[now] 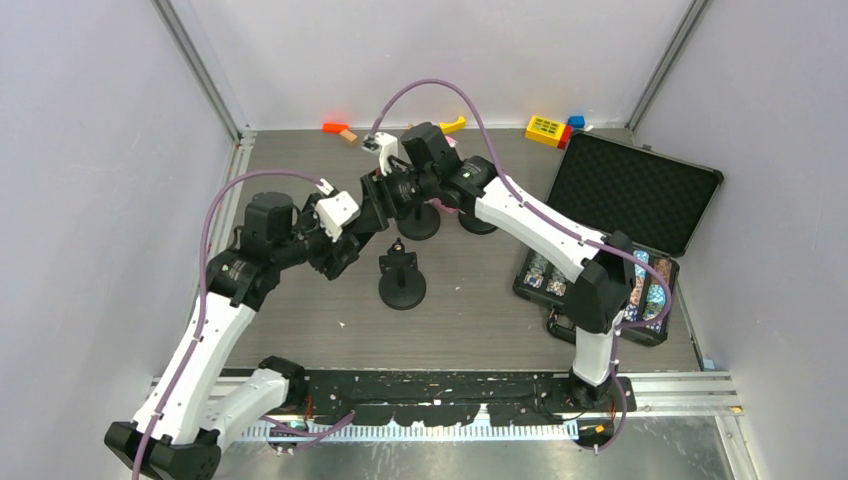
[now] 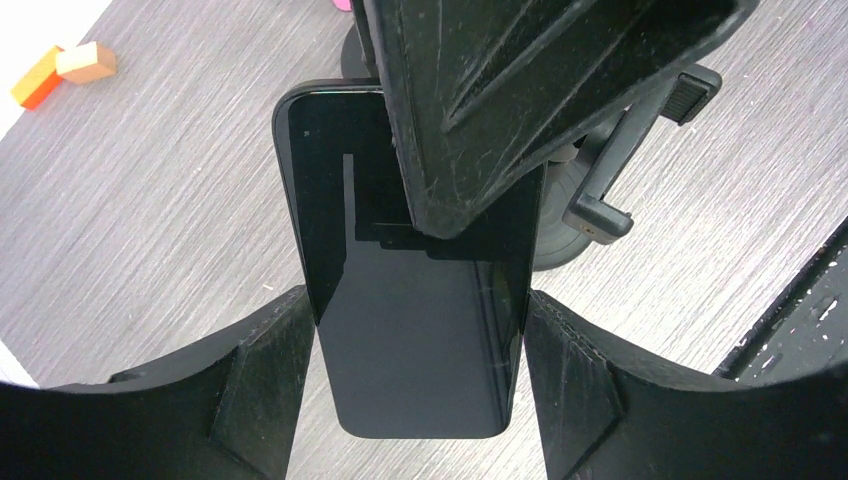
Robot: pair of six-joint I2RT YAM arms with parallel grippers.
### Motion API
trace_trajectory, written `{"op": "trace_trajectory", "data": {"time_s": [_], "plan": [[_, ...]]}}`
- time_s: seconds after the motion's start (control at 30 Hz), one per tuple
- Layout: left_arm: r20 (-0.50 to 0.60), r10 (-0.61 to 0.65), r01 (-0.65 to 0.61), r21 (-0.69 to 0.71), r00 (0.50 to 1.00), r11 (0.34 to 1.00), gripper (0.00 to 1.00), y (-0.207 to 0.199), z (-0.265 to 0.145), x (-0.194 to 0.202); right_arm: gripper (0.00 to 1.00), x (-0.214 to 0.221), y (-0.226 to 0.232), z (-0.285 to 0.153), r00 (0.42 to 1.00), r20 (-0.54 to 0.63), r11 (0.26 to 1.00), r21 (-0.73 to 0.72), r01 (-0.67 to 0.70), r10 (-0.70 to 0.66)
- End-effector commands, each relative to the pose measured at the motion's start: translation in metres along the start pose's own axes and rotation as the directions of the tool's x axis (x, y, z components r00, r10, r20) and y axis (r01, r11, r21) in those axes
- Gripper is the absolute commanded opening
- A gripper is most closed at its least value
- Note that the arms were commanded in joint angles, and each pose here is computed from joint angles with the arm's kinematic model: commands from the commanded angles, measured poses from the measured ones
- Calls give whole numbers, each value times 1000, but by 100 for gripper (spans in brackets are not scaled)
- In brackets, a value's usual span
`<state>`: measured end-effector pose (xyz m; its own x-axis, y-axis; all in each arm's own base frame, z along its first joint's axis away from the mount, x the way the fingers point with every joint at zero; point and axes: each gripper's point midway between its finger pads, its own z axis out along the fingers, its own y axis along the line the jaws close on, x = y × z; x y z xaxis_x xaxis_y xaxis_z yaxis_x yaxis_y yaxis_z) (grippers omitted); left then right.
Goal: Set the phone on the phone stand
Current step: Pick up the phone at the center of the board.
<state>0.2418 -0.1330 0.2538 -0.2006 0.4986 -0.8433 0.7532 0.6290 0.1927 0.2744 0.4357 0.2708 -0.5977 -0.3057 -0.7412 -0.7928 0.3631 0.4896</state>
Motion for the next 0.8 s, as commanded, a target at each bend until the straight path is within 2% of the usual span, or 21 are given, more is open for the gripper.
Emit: {"op": "trace_trajectory", "data": {"time_s": [0.0,0.1,0.2,0.3,0.33,0.4,0.47,0.53,0.6,0.77], "plan": [[92,67,-62,-63,994,996,0,11,-15,-34,57,-15,26,4,1000,25,994,-109,-14,17],[81,82,-74,-92,993,993,0,16,-14,-33,43,-15,33,6,999,19,988,-150,-43,46],[70,91,-83,-116,993,990,0,21,-13,-31,23,-16,39,6,998,15,981,-186,-51,55],[63,92,-83,-130,994,988,0,23,-12,-30,10,-18,44,1,999,23,979,-202,-32,38],[62,92,-84,-131,994,988,5,24,-12,-30,4,-19,45,-3,999,27,981,-195,-23,29],[63,99,-90,-124,993,988,26,22,-14,-31,1,-21,46,-11,999,38,984,-175,35,-29],[68,102,-94,-108,992,990,47,19,-19,-35,0,-27,52,-24,995,55,982,-162,96,-88],[80,111,-104,-94,991,990,63,17,-26,-44,0,-30,57,-37,988,65,976,-155,150,-141],[88,112,-107,-59,990,992,72,11,-34,-54,0,-32,63,-52,976,78,967,-141,214,-205],[141,92,-110,125,986,986,80,-19,-56,-86,0,-26,65,-89,934,79,934,-60,353,-348]]}}
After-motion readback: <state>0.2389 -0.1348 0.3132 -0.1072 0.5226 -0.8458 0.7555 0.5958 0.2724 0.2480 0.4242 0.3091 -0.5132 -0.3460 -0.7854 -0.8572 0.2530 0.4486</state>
